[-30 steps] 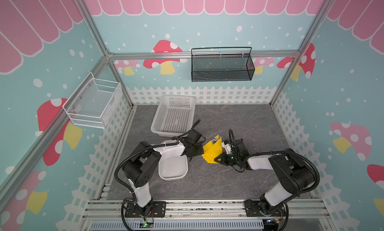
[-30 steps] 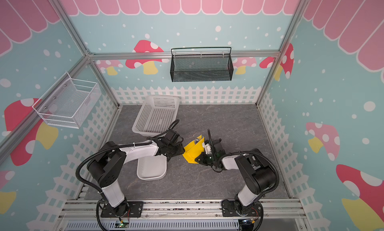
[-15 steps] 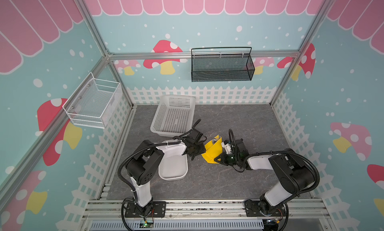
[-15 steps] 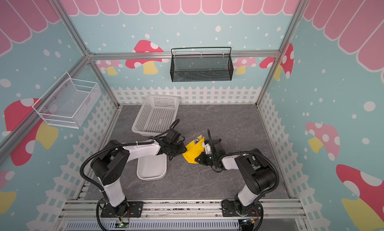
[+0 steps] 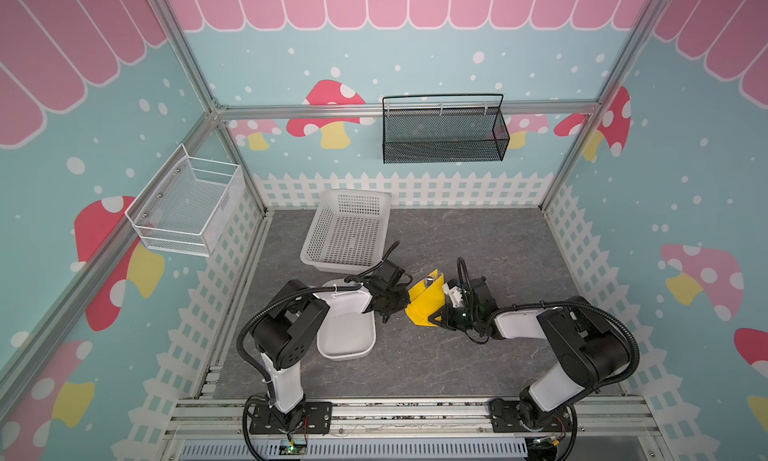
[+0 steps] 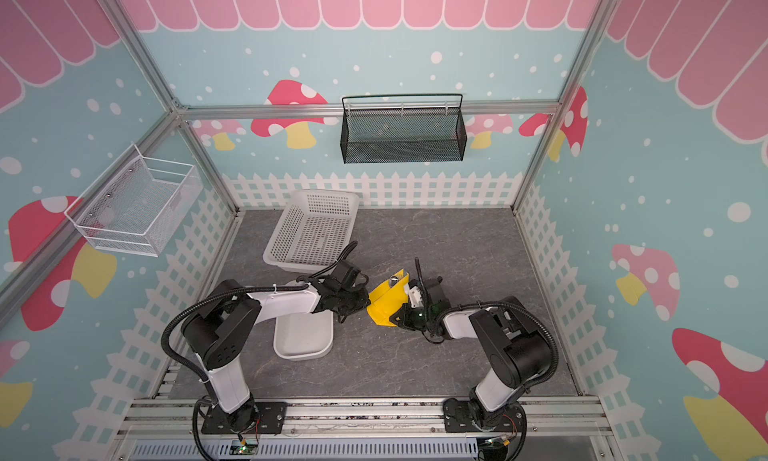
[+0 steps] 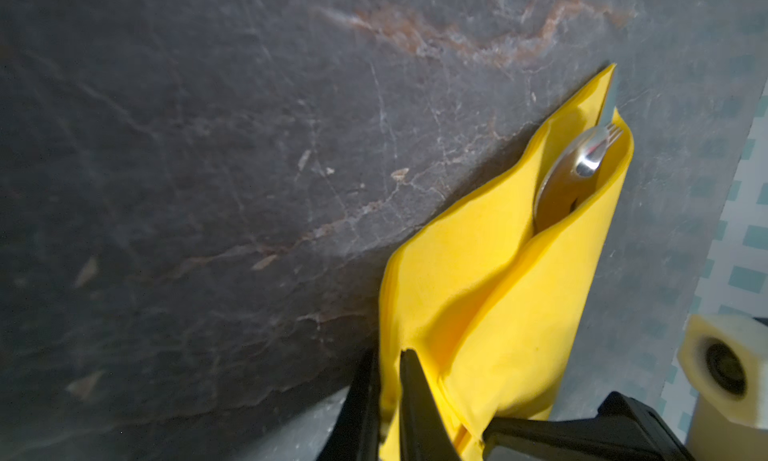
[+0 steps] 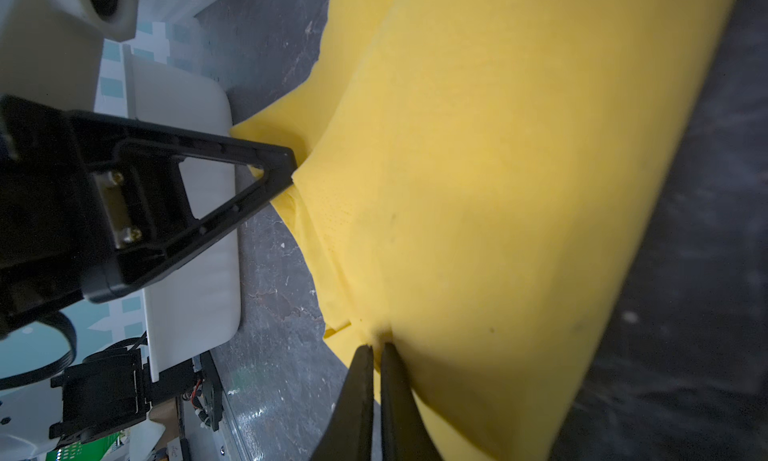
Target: Place the utensils on the paper napkin and roll it up
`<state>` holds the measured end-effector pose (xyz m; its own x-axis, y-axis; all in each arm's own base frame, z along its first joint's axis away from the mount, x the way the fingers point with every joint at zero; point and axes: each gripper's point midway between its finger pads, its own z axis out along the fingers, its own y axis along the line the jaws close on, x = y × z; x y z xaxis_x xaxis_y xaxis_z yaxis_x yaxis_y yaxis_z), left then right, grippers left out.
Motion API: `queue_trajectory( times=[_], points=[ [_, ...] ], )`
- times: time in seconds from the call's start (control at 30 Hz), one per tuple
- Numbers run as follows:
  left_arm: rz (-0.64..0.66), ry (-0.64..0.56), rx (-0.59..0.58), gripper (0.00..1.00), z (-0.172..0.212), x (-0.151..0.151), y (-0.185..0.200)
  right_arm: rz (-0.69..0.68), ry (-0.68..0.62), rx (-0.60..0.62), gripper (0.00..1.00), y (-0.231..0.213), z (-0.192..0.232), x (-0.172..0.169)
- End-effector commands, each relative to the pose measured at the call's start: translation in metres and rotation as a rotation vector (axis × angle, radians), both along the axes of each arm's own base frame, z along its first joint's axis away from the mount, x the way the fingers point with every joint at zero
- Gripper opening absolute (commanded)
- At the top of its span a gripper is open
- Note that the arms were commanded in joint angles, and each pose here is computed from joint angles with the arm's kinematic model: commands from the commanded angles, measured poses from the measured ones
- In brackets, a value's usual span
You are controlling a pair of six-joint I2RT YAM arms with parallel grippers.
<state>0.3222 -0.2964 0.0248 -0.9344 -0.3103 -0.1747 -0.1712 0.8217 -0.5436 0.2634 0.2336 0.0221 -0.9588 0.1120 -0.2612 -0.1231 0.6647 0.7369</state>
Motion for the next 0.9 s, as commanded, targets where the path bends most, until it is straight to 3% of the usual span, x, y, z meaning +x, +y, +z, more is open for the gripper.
queue_trajectory(
  times=[0.0,0.23,0.87],
  points=[
    [-0.010,-0.046,-0.028,0.08,0.015,0.003,-0.005,-0.020,0.053,-0.075,0.11,-0.010,-0.020,-0.007],
    [-0.055,-0.099,-0.091,0.03,0.044,0.005,-0.023,-0.025,0.055,-0.081,0.11,-0.011,-0.020,-0.007],
    [-0.123,-0.103,-0.242,0.03,0.085,0.002,-0.075,-0.026,0.067,-0.105,0.10,-0.014,-0.024,-0.008]
  ],
)
